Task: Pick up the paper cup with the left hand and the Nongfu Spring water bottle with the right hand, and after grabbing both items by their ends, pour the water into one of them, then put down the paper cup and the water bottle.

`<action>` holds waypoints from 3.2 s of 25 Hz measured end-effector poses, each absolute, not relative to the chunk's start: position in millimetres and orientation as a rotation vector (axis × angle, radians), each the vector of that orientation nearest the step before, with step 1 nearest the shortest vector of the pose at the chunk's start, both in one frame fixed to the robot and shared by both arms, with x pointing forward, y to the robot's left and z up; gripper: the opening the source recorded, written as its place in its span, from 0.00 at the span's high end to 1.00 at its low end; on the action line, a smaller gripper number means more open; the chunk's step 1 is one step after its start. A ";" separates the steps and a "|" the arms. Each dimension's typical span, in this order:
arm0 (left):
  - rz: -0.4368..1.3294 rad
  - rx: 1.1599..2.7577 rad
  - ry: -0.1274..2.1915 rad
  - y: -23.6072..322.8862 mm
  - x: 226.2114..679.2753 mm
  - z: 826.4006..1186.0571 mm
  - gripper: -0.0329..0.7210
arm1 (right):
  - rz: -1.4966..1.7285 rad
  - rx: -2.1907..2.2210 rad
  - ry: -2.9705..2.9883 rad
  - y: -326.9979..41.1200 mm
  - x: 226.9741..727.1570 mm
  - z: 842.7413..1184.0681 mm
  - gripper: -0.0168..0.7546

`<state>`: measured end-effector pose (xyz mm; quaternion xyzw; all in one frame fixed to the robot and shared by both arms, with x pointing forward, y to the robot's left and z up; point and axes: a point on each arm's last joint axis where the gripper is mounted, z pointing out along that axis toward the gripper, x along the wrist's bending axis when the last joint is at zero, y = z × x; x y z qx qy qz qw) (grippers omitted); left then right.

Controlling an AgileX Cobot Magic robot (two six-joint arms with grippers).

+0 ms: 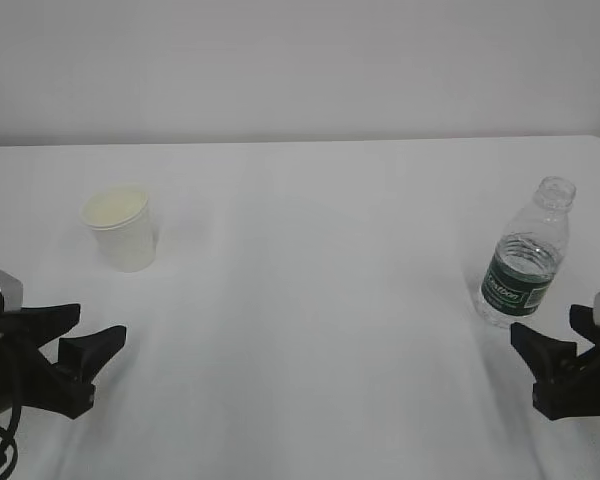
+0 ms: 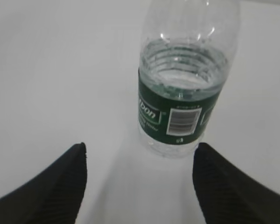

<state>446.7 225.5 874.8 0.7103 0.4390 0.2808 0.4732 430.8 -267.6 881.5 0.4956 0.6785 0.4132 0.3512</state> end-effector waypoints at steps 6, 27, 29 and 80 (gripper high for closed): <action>0.761 1.717 1.131 232.2 449.8 875.1 0.35 | 1.075 1.276 1.746 -267.2 436.1 881.2 0.28; 0.832 1.660 1.214 235.5 469.2 870.4 0.32 | 1.034 1.330 1.653 -273.0 455.4 878.9 0.21; 0.833 1.660 1.215 235.6 469.2 870.4 0.32 | 1.036 1.344 1.653 -272.7 458.1 876.1 0.19; 0.847 1.647 1.205 234.6 474.2 872.5 0.31 | 1.096 1.360 1.637 -263.2 524.0 843.9 0.20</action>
